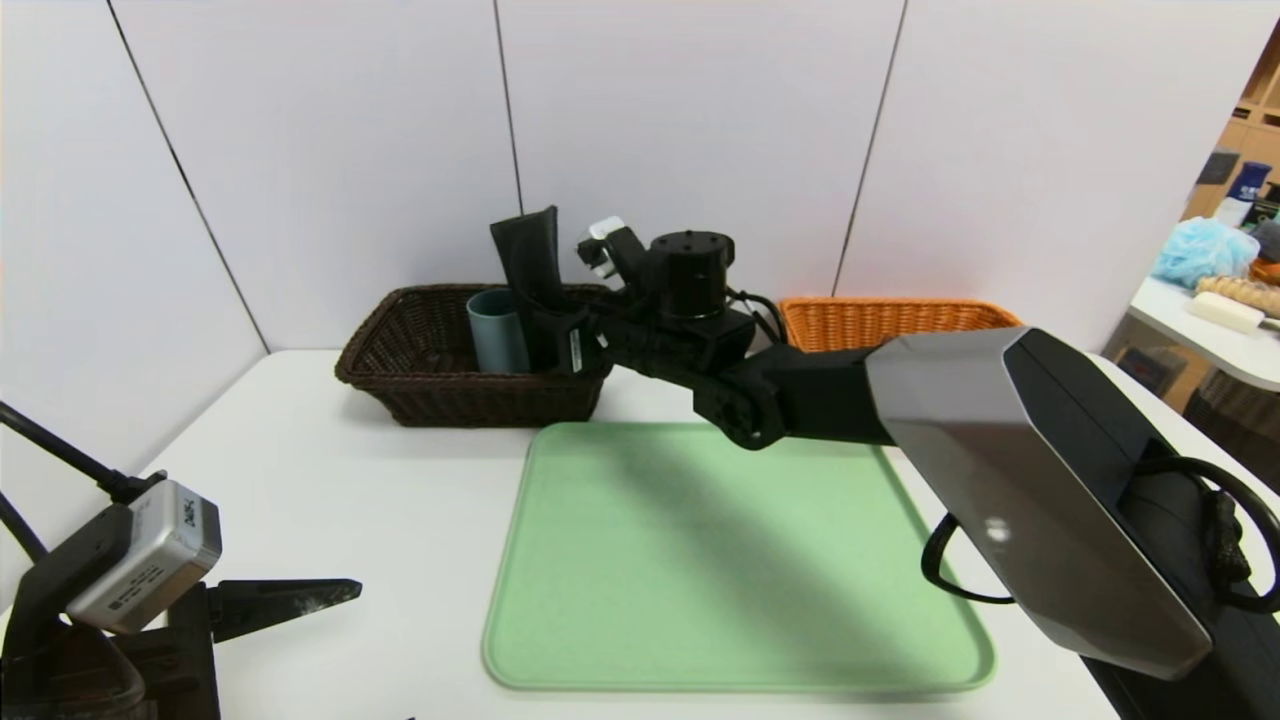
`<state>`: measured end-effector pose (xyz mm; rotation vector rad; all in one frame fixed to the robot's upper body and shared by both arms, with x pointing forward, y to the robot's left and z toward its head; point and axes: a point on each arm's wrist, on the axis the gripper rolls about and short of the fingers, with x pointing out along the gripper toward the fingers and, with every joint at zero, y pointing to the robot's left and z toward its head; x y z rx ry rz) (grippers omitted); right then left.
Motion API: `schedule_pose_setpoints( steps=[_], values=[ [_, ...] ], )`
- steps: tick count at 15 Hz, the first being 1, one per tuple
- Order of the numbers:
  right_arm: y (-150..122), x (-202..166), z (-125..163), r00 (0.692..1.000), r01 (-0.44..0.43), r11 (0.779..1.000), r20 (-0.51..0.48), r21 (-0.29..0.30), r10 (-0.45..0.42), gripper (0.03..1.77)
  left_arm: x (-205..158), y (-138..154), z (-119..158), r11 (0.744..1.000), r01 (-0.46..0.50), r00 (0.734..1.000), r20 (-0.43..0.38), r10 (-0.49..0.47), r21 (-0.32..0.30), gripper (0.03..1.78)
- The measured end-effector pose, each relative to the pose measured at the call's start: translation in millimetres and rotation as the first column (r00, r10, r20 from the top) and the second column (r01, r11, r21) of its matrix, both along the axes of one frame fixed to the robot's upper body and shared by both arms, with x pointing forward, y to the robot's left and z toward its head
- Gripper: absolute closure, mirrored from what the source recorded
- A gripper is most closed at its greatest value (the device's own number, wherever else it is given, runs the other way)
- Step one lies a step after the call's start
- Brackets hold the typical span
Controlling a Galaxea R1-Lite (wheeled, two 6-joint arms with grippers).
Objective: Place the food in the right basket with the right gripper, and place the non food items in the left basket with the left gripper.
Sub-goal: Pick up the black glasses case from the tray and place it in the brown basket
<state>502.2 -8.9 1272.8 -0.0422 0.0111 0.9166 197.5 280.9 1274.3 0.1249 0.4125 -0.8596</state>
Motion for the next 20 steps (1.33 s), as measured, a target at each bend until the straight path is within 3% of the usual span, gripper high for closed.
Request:
schedule_pose_setpoints(
  steps=[10, 11, 15, 20],
  values=[
    [-4, 2, 4, 1.0, 0.006, 1.0, 0.004, 0.005, -0.006, 1.46, 0, 0, 0, 1.0, 0.0, 1.0, 0.0, 0.0, -0.001, 0.12],
    [-4, 1, 4, 1.0, 0.0, 1.0, 0.002, 0.003, 0.0, 1.4, 0, 0, 0, 1.0, 0.0, 1.0, 0.0, 0.0, 0.0, 0.12],
    [-7, 3, 7, 1.0, 0.0, 1.0, 0.009, 0.011, 0.0, 0.87, 1, 0, 1, 1.0, 0.0, 1.0, 0.003, 0.0, -0.002, 0.12],
    [-9, 0, 17, 1.0, -0.009, 1.0, 0.021, 0.023, 0.008, 0.5, 0, 0, 3, 1.0, -0.004, 1.0, 0.012, 0.004, -0.004, 0.12]
  ],
)
